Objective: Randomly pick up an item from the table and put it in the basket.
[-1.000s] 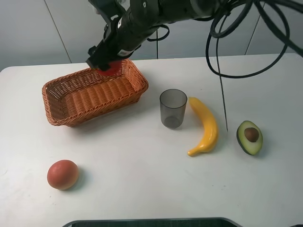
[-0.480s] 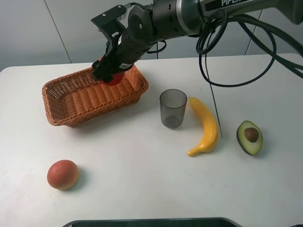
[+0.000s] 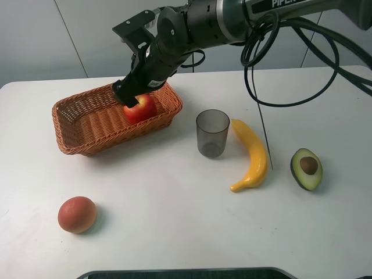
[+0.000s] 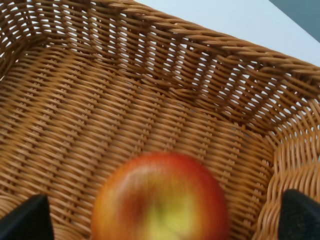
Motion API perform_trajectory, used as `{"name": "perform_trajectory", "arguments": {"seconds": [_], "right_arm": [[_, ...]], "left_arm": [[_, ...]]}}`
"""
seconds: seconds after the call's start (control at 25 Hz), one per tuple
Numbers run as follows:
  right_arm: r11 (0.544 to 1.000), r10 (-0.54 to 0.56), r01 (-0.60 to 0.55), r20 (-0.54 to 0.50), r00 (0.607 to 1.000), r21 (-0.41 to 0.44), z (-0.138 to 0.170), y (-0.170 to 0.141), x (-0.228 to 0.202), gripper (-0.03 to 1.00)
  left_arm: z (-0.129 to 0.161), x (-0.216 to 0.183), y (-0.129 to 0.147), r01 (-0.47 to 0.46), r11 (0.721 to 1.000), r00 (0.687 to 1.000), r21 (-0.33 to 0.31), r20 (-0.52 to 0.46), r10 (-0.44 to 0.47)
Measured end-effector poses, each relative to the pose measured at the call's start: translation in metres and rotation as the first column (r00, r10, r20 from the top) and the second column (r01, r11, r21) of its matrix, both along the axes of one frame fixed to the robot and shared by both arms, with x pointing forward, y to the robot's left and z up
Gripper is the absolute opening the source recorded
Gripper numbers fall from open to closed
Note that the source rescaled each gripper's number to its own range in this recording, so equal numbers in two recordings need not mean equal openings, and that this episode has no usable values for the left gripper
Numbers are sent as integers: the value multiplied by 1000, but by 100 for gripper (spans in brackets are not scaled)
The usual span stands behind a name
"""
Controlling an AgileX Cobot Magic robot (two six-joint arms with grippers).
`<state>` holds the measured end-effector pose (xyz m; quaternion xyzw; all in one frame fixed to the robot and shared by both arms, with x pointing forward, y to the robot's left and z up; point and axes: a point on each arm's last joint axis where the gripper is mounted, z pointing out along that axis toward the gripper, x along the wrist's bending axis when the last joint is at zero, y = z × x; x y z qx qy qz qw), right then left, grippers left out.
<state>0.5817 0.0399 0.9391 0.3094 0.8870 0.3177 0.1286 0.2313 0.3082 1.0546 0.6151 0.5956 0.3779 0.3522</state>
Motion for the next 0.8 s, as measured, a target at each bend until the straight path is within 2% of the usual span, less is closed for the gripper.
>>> {"name": "perform_trajectory", "arguments": {"seconds": [0.08,0.36,0.52,0.64,0.8], "right_arm": [[1000,1,-1,-7,1000,-6,0,0,-1,98],[1000,8,-8,4,1000,5,24,-4,-5,100],[999,21,-22,-37,999,-30,39,-10,-13,100],[999,7,-11,-75,997,-53,54,-23,-15,100],[995,-55,42,-138,989,-93,72,-57,-17,100]], "left_arm": [[0,0,0,0,1000,1000,0,0,0],[0,0,0,0,1000,1000,0,0,0],[0,0,0,0,1000,1000,0,0,0],[0,0,0,0,1000,1000,0,1,0],[0,0,0,0,1000,1000,0,1,0]]}}
